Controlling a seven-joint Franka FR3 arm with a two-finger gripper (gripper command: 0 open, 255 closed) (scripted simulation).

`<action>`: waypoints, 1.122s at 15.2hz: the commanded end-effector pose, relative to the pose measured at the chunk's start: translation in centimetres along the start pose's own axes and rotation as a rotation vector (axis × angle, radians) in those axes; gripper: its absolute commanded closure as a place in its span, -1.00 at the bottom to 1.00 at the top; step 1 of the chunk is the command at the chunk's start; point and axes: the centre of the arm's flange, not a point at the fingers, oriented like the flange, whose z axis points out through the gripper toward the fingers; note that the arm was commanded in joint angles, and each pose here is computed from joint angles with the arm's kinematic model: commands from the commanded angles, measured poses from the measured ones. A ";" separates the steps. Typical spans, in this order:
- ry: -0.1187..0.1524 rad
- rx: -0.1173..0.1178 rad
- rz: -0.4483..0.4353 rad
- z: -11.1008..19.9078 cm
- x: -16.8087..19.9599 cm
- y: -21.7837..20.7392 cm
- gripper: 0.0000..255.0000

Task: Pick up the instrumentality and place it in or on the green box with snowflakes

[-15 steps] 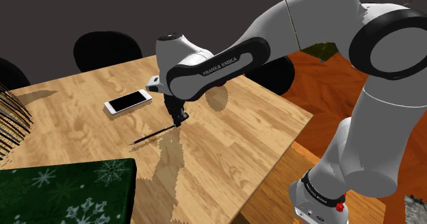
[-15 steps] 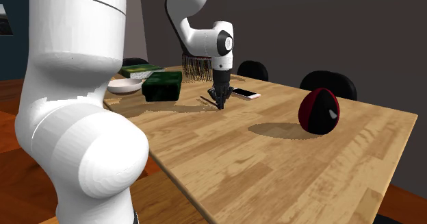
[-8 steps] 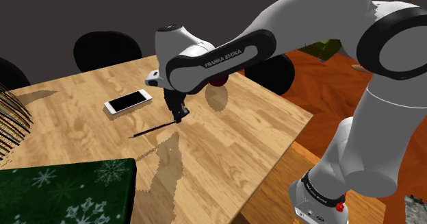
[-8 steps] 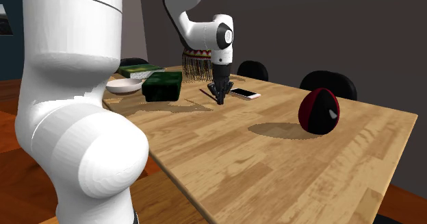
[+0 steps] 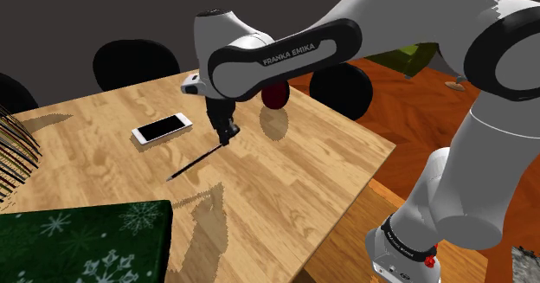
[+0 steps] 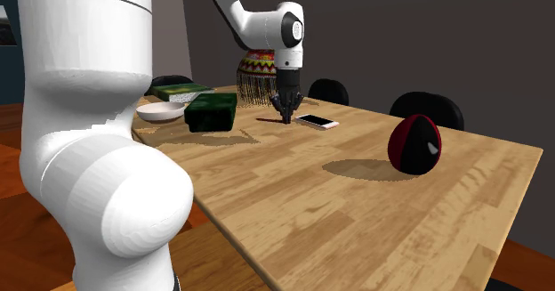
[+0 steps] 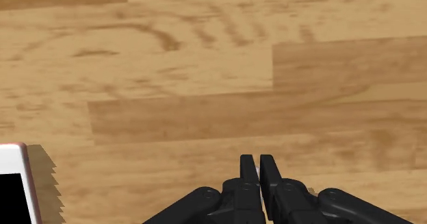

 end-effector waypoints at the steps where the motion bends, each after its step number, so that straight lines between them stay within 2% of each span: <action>1: 0.000 0.000 0.000 -1.0 0.0 -0.1 1.00; 17: 0.000 0.000 0.000 -9.5 -0.2 -0.5 1.00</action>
